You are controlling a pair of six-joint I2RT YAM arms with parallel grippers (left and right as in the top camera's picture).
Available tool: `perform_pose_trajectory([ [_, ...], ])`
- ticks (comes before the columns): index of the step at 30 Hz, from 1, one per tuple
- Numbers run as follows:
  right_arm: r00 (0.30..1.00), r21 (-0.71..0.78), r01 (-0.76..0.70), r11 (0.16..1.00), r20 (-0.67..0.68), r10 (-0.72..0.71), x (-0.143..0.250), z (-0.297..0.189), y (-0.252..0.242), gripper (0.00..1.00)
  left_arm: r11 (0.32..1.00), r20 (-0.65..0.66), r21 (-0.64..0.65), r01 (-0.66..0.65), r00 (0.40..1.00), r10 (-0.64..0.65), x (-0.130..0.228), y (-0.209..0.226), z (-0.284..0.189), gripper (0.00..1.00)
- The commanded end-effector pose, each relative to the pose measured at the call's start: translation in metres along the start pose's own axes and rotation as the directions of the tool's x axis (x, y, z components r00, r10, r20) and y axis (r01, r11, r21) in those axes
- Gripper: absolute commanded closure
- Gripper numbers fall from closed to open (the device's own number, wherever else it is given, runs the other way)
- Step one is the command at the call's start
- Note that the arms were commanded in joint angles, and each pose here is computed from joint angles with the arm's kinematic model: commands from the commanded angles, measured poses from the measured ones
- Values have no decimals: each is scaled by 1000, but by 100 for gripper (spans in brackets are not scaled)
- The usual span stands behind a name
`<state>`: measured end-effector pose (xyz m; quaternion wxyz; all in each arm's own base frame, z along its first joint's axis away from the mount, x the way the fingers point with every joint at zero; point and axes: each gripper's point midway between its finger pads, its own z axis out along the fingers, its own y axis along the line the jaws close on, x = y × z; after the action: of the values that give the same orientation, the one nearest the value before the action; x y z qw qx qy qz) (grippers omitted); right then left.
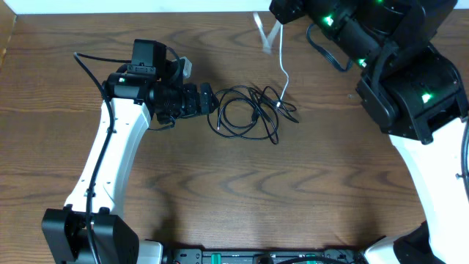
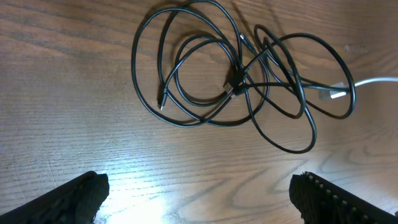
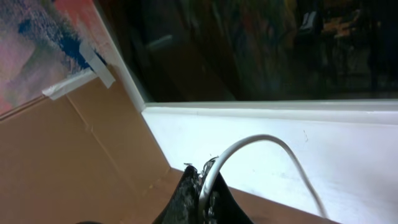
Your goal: Untangle cables
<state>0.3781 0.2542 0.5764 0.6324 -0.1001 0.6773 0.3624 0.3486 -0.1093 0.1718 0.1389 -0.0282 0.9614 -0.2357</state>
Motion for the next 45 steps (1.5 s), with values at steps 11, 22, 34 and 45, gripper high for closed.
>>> perform_pose_trajectory([
  [11, 984, -70, -103, 992, -155, 92, 55, 31, 19, 98, 1000, -15, -6, 5, 1000, -5, 2, 3, 4, 1],
  [22, 962, -71, 25, 997, 274, -5, -73, -17, 11, 99, 1000, -14, -5, 4, 1000, -5, 2, 3, 4, 1],
  [34, 986, -112, -43, 993, 154, 60, -46, -18, 28, 99, 1000, -8, -4, 2, 1000, -2, 0, 2, 4, 2],
  [45, 983, -148, 123, 981, 153, -100, -26, 13, 36, 99, 1000, -12, -5, 3, 1000, -3, 1, 3, 4, 1],
])
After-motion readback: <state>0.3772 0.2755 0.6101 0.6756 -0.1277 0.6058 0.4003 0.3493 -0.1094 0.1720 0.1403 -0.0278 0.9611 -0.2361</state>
